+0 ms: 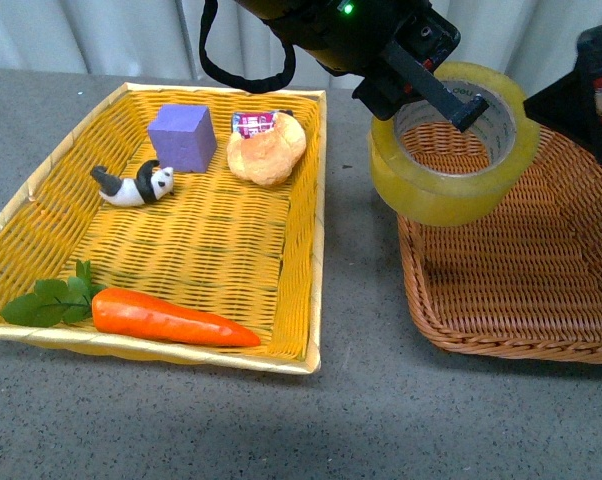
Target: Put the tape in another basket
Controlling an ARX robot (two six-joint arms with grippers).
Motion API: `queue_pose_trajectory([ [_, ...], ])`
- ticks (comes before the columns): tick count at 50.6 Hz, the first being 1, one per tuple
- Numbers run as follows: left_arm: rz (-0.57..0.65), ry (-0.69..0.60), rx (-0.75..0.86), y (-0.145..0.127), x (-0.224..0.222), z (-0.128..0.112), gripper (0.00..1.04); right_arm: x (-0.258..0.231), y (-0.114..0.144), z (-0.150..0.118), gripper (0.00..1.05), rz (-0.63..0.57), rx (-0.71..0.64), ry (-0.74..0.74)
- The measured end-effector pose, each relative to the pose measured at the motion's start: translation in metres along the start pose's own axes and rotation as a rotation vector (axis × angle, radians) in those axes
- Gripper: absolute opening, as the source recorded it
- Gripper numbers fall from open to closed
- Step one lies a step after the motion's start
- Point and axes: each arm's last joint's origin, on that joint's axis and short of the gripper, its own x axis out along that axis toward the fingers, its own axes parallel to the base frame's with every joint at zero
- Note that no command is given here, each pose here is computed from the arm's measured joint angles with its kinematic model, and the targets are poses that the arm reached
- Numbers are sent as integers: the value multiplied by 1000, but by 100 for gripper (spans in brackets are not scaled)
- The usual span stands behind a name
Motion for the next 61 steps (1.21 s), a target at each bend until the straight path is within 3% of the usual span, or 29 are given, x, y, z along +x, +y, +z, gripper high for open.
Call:
queue_pose_trajectory([
  [25,1,0,3,0,0,0,15,37,3,2,95,7,73,71],
  [34,0,0,3,0,0,0,15,37,7,3,67,8,92,70],
  [47,-5,-3,-5,-1,0,1,15,38,12,5,18,23,126,73],
  [57,29,37,-10,-2,0,2,14,41,12,2,15,18,139,84],
  [61,73,60,-12,-1,-2,4,28,46,9,0,15,1,143,95],
])
